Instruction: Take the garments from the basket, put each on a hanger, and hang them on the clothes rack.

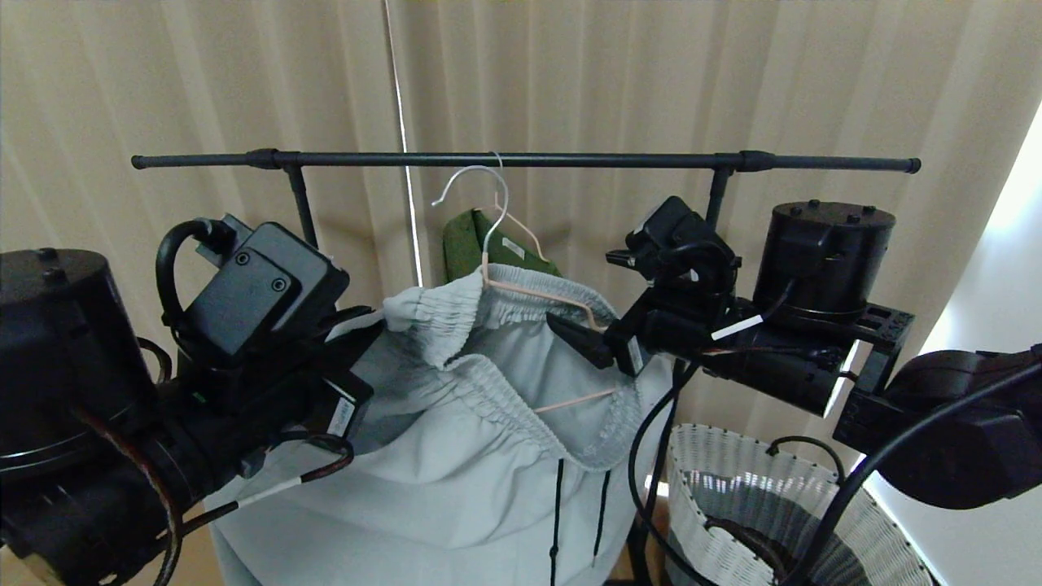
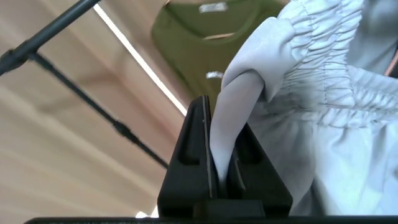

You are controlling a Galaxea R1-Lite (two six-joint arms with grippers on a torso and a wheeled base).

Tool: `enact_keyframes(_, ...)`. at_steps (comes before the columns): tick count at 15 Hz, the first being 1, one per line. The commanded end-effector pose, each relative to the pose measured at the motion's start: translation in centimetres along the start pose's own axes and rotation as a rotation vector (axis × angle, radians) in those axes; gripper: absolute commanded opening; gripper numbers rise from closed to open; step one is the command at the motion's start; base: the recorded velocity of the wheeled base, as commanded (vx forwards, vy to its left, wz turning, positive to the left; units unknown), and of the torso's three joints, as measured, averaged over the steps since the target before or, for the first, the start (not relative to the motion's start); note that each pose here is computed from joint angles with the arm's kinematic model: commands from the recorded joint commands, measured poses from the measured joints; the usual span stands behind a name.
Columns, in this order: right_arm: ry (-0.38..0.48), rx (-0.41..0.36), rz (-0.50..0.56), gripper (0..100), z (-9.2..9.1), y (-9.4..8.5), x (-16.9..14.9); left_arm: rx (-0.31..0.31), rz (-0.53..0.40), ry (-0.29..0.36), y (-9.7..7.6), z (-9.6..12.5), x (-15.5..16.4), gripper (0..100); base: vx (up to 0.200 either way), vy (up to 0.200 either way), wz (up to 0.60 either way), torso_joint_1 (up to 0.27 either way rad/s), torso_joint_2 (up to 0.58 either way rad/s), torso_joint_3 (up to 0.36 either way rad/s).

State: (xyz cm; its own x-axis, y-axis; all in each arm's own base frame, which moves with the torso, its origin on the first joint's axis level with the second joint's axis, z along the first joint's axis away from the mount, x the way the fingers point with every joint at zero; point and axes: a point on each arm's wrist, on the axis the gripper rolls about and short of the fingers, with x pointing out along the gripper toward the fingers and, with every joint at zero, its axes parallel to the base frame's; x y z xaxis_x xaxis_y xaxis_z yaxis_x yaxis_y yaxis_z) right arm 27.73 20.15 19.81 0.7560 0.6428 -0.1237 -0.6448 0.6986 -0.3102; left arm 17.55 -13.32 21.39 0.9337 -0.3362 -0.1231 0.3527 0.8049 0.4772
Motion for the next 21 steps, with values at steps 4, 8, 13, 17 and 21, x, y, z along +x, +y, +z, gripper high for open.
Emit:
enact_keyframes(4,0.01,-0.001,0.016,100,-0.3,0.5,0.4,-0.003,-0.041,-0.042,-0.1,0.4,-0.6,0,0.0,0.0,0.0,0.0,0.0,0.0)
enact_keyframes(8,0.016,-0.002,0.039,100,-0.5,1.3,0.8,-0.02,-0.021,-0.085,0.0,0.4,-0.7,0,0.0,0.0,0.0,0.0,0.0,0.0)
enact_keyframes(13,0.007,-0.003,0.038,0,-0.3,1.3,0.7,-0.018,-0.024,-0.079,-0.1,0.2,-0.7,0,0.0,0.0,0.0,0.0,0.0,0.0)
enact_keyframes(17,0.004,-0.003,0.037,0,-0.3,1.3,0.6,-0.016,-0.025,-0.073,-0.2,0.1,-0.7,0,0.0,0.0,0.0,0.0,0.0,0.0)
enact_keyframes(21,0.0,-0.004,0.034,0,-0.1,1.2,0.4,-0.012,-0.03,-0.061,-0.3,-0.3,-0.8,0,0.0,0.0,0.0,0.0,0.0,0.0)
